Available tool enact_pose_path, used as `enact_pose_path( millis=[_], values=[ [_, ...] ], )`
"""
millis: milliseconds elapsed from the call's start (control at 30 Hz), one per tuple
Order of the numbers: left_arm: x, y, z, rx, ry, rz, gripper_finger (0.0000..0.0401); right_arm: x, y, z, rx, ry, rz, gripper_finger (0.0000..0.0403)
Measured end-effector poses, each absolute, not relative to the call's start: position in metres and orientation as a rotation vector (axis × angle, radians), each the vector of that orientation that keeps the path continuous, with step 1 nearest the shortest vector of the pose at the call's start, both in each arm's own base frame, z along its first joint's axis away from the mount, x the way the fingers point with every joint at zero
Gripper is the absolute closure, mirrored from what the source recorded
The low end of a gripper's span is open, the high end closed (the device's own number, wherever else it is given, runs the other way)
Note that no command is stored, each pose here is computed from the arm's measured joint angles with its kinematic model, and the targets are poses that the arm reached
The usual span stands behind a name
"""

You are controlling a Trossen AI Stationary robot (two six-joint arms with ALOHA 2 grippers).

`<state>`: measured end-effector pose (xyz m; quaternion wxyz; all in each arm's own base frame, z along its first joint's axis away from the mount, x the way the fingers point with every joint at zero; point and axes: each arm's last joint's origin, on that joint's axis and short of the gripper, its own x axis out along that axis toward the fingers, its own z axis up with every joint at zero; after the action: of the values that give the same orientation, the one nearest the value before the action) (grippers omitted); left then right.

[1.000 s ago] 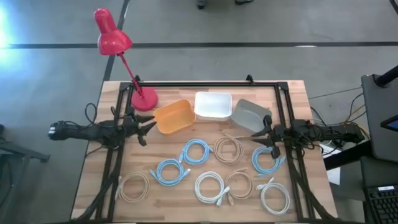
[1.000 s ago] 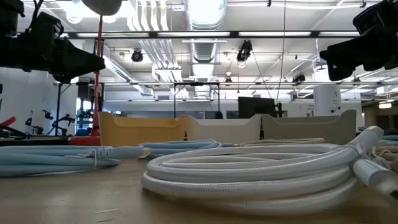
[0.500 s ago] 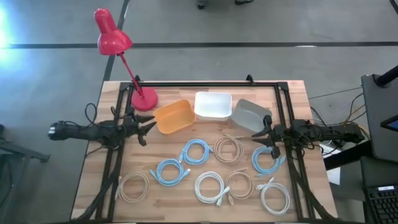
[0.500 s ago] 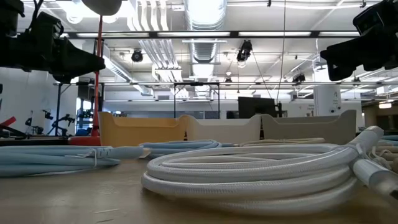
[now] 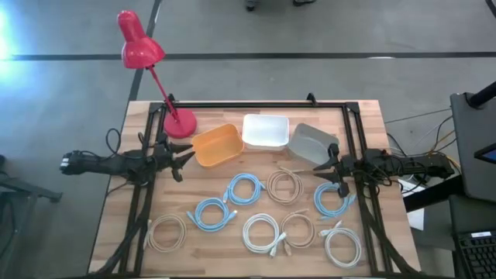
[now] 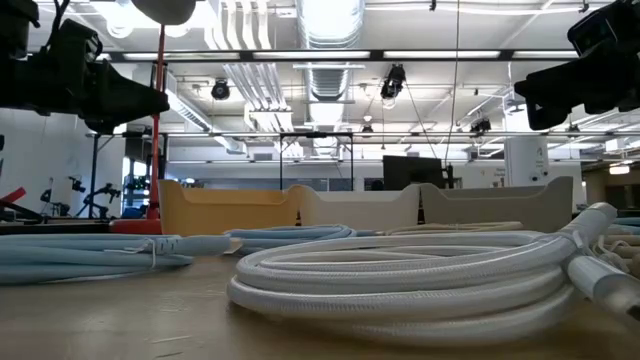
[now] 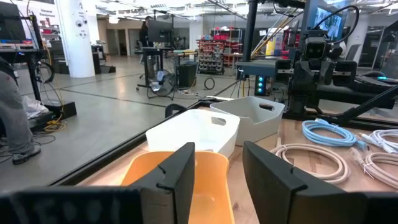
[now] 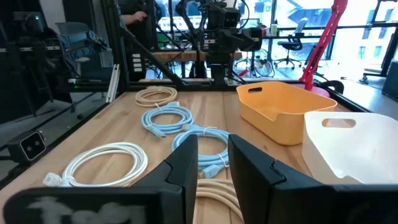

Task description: Pick & Place USB Port

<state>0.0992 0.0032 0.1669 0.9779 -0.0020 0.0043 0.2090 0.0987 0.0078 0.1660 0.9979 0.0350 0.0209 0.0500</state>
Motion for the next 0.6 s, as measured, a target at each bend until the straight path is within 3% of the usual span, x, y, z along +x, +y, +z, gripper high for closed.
enact_pose_path(
  millis=[333,600],
  values=[
    [0.0992,0.0032,0.1668,-0.004,0.009,0.421,0.0261,0.0987,0.0078,0.1662,0.070,0.042,0.100,0.0335],
    [0.0992,0.0032,0.1668,-0.004,0.009,0.421,0.0261,0.0987,0.0078,0.1661,0.070,0.042,0.100,0.0325]
  ],
)
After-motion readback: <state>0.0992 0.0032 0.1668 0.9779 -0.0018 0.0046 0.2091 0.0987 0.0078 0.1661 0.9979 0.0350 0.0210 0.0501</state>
